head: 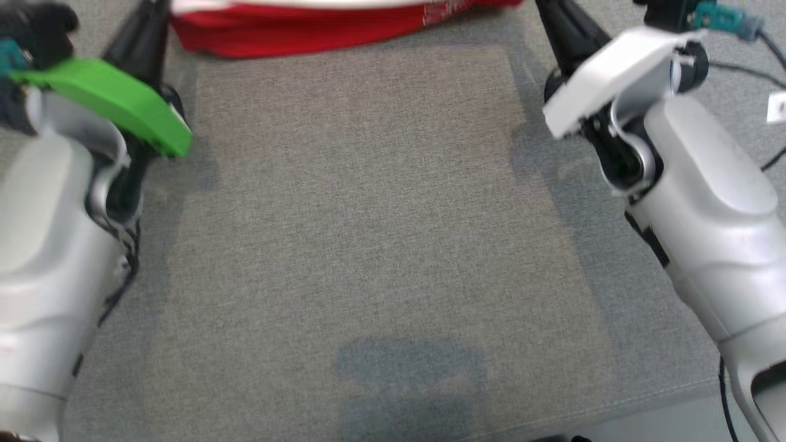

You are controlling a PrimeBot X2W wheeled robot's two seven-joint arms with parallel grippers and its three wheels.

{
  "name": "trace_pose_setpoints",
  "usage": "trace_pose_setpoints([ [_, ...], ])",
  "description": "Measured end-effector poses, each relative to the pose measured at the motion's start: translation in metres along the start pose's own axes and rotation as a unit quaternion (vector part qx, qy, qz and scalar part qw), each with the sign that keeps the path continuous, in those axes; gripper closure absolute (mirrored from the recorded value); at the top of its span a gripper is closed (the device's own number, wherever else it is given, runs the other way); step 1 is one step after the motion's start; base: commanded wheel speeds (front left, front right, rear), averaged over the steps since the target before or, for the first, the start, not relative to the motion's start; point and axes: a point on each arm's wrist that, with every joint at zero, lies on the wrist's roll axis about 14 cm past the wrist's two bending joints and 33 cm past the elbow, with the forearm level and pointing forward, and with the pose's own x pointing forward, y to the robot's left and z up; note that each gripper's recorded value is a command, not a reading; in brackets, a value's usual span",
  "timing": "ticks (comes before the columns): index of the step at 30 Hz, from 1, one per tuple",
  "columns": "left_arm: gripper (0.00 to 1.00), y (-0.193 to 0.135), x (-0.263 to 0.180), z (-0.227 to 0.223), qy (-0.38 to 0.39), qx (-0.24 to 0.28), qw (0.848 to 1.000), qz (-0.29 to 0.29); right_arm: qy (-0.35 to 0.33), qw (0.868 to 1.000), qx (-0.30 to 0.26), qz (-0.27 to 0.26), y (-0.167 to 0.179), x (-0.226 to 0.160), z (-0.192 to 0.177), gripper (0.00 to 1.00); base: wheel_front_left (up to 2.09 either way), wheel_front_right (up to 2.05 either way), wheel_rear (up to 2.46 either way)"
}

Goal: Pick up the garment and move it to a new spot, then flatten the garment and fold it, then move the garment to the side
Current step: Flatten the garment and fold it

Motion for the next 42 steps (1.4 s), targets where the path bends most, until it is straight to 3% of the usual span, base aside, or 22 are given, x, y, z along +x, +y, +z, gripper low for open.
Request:
trace_pose_setpoints([
  [11,1.0,-0.016,-0.064,-0.051,0.024,-0.033,0.999,-0.006,0.006,0.999,0.028,0.027,0.01,-0.059,-0.024,1.0,0.0,0.0,0.0],
  [23,1.0,-0.049,-0.13,-0.068,0.02,-0.064,0.998,-0.008,0.028,0.998,0.052,0.039,0.03,-0.13,-0.044,1.0,0.0,0.0,0.0],
  [42,1.0,-0.1,-0.222,-0.063,-0.028,-0.092,0.995,0.012,0.012,0.997,0.076,0.021,0.058,-0.221,-0.034,1.0,0.0,0.0,0.0],
])
